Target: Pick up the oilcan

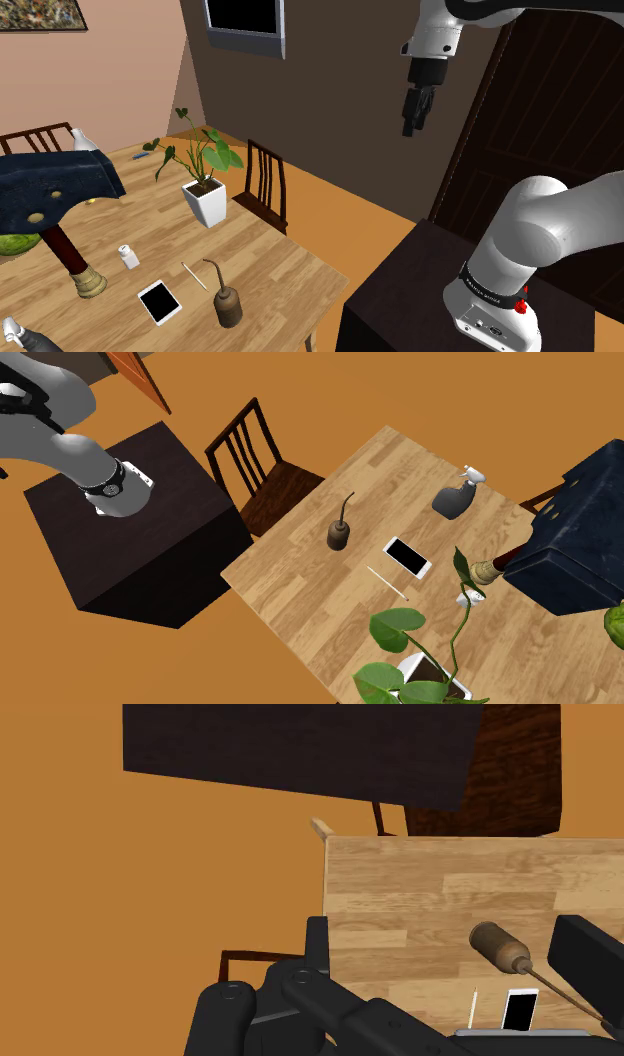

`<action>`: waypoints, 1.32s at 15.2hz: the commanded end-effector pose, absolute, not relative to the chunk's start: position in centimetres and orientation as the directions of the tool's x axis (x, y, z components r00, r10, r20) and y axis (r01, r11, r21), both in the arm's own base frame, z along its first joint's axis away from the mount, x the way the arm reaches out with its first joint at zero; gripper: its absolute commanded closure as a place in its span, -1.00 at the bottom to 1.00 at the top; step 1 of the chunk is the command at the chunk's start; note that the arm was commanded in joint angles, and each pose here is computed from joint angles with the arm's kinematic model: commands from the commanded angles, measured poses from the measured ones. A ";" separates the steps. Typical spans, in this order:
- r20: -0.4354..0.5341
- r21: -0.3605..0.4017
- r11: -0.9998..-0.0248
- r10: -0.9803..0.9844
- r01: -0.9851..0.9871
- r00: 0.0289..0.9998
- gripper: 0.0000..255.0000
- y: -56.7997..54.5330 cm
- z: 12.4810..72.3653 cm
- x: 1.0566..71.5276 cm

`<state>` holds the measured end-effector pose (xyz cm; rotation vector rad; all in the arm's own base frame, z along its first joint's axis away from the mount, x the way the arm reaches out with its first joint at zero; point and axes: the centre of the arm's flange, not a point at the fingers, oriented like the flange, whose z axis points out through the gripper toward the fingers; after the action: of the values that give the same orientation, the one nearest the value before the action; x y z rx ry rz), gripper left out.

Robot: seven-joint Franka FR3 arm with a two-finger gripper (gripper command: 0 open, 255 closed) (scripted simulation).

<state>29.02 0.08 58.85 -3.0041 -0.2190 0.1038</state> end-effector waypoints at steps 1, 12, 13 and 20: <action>-0.059 -0.132 -0.981 0.149 0.140 0.987 -1.00 0.1 58.8 29.0; 0.049 -0.177 -0.861 0.475 0.476 0.878 -1.00 2.8 48.1 37.6; 0.059 -0.180 -0.845 0.502 0.504 0.863 -1.00 3.2 47.2 38.4; 0.133 -0.185 -0.704 0.673 0.686 0.727 -1.00 7.1 40.9 43.5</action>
<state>42.94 6.53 41.80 -2.7319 -1.0357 -0.0688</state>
